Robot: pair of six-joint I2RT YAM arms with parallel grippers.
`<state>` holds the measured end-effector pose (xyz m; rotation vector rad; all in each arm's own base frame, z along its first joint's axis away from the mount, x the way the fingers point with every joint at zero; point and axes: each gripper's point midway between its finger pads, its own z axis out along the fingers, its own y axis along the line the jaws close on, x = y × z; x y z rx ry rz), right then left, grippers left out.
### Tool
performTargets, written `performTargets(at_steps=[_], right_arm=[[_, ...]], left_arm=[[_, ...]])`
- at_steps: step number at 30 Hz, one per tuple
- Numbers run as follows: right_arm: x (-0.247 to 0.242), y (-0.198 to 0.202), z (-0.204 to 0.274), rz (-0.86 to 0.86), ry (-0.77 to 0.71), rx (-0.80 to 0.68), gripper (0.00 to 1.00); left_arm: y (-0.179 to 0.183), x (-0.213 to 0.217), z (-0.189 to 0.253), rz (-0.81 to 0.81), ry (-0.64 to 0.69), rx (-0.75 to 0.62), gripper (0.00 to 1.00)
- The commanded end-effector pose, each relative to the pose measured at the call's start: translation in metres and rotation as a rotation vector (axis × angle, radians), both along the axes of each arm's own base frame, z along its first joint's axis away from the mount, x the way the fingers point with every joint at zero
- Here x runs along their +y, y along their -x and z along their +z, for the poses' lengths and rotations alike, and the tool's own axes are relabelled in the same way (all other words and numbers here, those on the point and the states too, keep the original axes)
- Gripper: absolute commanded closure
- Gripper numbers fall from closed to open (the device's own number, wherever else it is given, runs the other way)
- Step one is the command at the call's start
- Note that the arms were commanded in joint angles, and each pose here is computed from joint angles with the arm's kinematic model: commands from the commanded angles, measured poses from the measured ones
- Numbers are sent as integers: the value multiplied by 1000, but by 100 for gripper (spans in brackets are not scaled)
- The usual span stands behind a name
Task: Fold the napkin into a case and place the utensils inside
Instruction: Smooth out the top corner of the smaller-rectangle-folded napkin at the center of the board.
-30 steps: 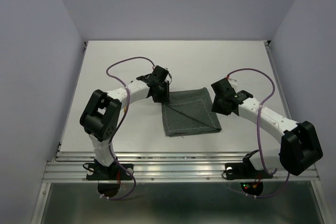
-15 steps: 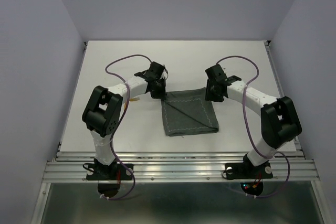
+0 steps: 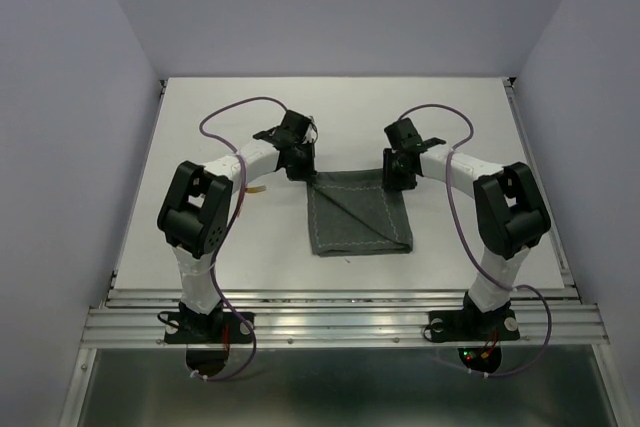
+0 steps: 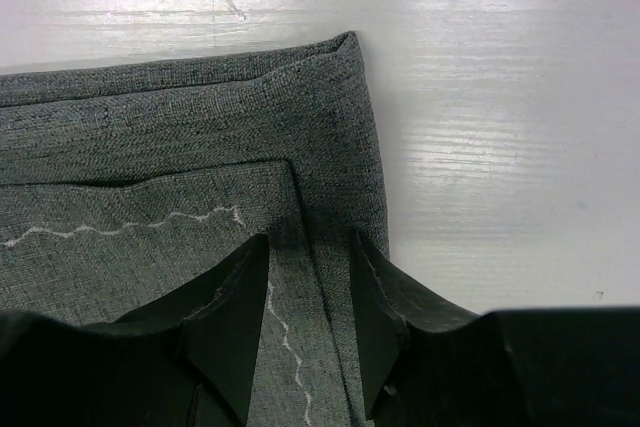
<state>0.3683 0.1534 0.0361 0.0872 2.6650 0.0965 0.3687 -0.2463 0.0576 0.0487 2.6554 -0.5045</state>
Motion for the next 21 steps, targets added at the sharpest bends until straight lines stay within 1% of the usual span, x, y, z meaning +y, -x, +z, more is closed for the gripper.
performTargets(at_steps=[1,10,12,13,16,17,19,20,21], right_arm=[[11,-25,15,33,-47,-70,57],[15,-34,13,44,-70,-75,60],[16,-34,11,45,-72,-72,60],[17,-34,11,48,-78,-72,62],[19,-34,13,55,-90,-74,64],[20,-34,14,56,-95,-75,65],[22,-34,19,61,-108,-86,65],[23,-34,20,64,-114,-87,66],[24,-35,21,67,-117,-91,66]], left_arm=[[-11,3,14,-10,6,-26,100],[-12,7,12,-1,-1,-22,99],[-12,7,13,-1,-1,-22,94],[-13,8,13,0,-3,-23,90],[-14,7,13,2,-4,-23,84],[-13,8,12,3,-6,-21,79],[-14,8,13,2,-6,-23,74],[-14,8,13,3,-8,-22,68],[-14,8,12,5,-10,-19,65]])
